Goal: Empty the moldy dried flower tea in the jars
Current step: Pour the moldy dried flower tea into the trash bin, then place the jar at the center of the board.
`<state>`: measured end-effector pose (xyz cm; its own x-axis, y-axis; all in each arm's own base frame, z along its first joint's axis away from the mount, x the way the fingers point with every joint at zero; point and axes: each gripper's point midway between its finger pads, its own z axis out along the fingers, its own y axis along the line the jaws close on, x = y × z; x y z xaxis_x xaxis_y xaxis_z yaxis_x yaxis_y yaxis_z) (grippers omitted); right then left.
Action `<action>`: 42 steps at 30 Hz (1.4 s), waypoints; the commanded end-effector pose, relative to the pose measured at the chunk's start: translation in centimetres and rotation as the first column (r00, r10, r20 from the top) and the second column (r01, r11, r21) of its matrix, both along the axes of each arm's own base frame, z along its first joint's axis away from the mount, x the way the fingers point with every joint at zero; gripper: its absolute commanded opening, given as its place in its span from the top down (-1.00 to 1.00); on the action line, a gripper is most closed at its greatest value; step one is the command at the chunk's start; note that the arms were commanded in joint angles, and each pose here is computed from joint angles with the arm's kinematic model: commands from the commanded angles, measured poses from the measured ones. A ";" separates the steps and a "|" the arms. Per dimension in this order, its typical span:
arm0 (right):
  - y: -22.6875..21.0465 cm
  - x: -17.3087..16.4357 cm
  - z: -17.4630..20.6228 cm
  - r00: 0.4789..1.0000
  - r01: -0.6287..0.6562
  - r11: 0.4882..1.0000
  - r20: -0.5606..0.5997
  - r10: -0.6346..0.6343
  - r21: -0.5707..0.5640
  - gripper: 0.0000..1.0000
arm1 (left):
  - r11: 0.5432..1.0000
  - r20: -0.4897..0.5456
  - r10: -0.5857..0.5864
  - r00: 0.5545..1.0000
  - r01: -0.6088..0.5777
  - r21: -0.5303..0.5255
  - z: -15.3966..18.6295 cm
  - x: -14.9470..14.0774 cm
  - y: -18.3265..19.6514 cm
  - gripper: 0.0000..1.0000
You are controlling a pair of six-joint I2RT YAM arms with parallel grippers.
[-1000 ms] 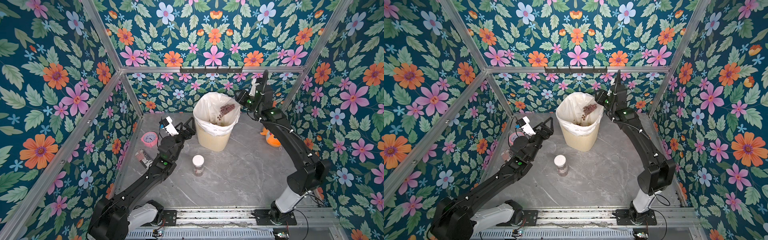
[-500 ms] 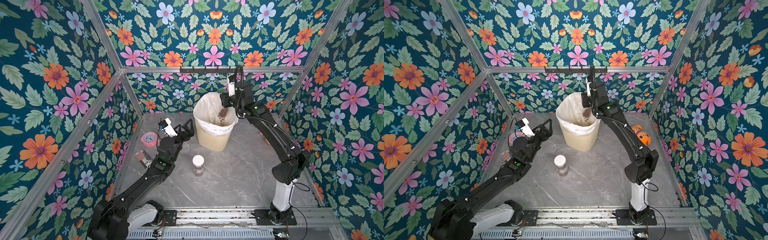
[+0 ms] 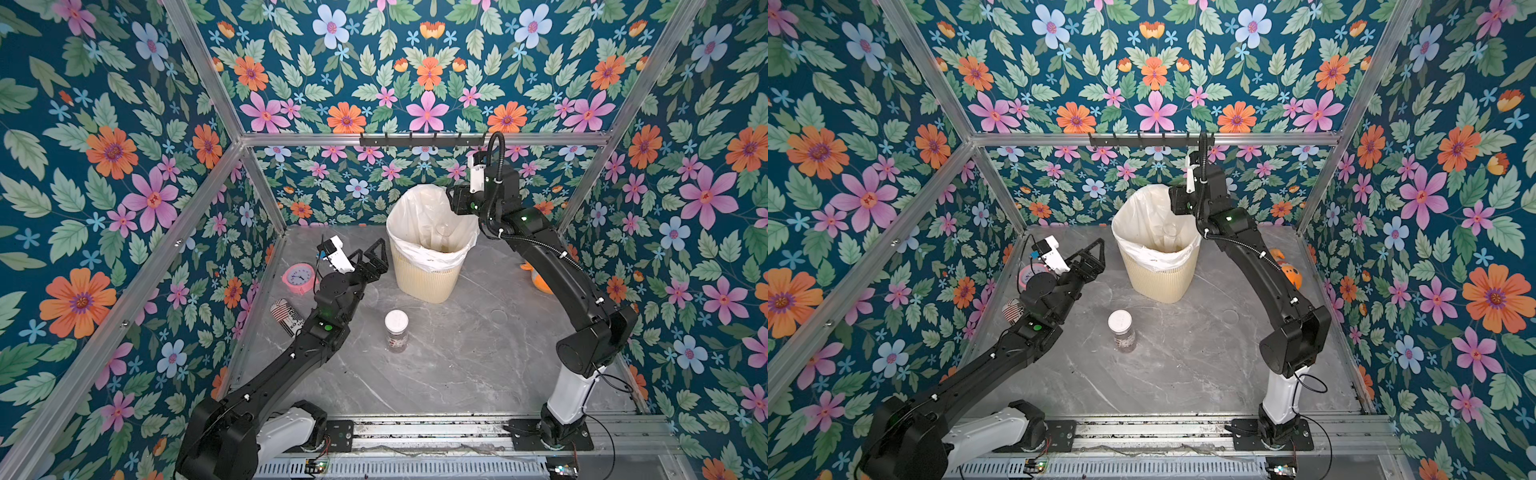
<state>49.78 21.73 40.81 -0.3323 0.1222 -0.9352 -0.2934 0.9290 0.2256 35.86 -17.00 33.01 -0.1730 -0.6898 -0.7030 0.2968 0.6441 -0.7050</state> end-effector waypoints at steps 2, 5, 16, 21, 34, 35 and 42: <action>-1.3 -0.1 3.5 0.987 0.054 0.997 0.149 -0.063 0.063 0.06 | 1.000 0.014 -0.020 1.000 0.020 -0.004 0.5 0.0 -0.4 -0.95; -1.9 -0.1 3.7 0.987 0.079 0.995 0.137 -0.086 0.057 0.06 | 0.999 0.019 -0.037 0.999 0.037 -0.001 0.8 0.0 -0.7 -0.95; -3.9 -0.1 3.1 0.999 0.014 0.923 0.039 -0.031 0.385 0.07 | 0.992 0.046 -0.126 0.991 0.124 0.038 2.4 0.3 -2.7 -0.90; -4.9 -1.7 5.0 0.999 -0.042 0.845 0.022 0.036 0.533 0.07 | 0.969 0.063 -0.241 0.968 0.237 0.069 3.9 0.7 -5.3 -0.83; -9.6 -5.1 5.0 0.985 -0.135 0.518 0.055 0.166 0.845 0.09 | 0.840 0.120 -0.541 0.833 0.541 0.032 8.8 0.4 -11.7 -0.61; -9.8 -5.1 4.8 0.983 -0.135 0.492 0.054 0.176 0.860 0.10 | 0.829 0.115 -0.557 0.822 0.558 0.033 8.7 0.5 -12.3 -0.59; -9.6 -5.1 3.7 0.972 -0.142 0.380 0.056 0.228 0.914 0.12 | 0.762 0.124 -0.646 0.753 0.646 0.046 10.2 0.3 -15.4 -0.55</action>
